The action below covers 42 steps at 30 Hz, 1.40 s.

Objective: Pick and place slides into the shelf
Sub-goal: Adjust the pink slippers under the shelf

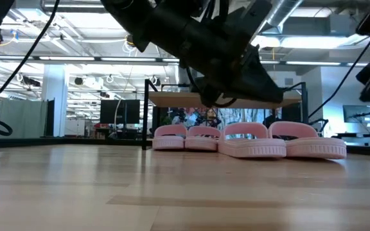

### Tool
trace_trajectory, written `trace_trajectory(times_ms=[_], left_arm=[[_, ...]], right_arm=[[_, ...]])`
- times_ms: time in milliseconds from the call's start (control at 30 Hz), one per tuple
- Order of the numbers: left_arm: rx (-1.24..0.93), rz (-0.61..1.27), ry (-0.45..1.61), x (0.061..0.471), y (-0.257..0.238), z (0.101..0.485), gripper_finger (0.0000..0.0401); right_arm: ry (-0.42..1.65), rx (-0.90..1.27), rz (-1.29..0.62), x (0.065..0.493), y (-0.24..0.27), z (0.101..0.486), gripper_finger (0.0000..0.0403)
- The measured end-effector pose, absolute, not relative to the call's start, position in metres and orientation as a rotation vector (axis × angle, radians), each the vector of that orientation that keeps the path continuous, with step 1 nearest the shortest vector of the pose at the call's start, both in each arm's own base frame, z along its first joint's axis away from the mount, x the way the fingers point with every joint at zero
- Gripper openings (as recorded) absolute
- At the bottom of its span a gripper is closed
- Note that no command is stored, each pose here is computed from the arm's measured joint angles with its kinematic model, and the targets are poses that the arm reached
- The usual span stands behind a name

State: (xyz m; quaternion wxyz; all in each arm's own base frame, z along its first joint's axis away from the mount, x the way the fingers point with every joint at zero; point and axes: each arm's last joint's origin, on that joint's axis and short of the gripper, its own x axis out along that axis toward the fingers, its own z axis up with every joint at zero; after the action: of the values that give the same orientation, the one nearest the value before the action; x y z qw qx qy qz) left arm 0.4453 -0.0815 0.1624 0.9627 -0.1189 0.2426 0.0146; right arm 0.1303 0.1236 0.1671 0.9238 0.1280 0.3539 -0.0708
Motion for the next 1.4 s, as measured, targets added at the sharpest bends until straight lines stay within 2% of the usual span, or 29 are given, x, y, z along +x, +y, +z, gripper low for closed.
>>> trace_trajectory(times_ms=[133, 200, 367, 500, 700, 1400], left_arm=[[-0.226, 0.053, 0.525, 0.443, -0.083, 0.159, 0.0000], [-0.216, 0.072, 0.524, 0.443, -0.083, 0.159, 0.0000], [-0.208, 0.080, 0.524, 0.443, -0.082, 0.159, 0.0000], [-0.183, 0.082, 0.527, 0.443, -0.082, 0.158, 0.0000], [-0.178, 0.076, 0.563, 0.444, -0.082, 0.144, 0.0000], [-0.192, 0.134, 0.568, 0.448, -0.084, 0.120, 0.0000]], right_arm=[[0.752, 0.225, -0.169, 0.136, 0.128, 0.155, 0.0029], [0.743, 0.205, -0.169, 0.140, 0.131, 0.152, 0.0008], [0.722, 0.190, -0.183, 0.150, 0.136, 0.142, 0.0020], [0.727, 0.187, -0.214, 0.157, 0.136, 0.133, 0.0004], [0.729, 0.201, -0.258, 0.169, 0.134, 0.122, 0.0003], [0.753, 0.191, -0.314, 0.172, 0.125, 0.119, 0.0000]])
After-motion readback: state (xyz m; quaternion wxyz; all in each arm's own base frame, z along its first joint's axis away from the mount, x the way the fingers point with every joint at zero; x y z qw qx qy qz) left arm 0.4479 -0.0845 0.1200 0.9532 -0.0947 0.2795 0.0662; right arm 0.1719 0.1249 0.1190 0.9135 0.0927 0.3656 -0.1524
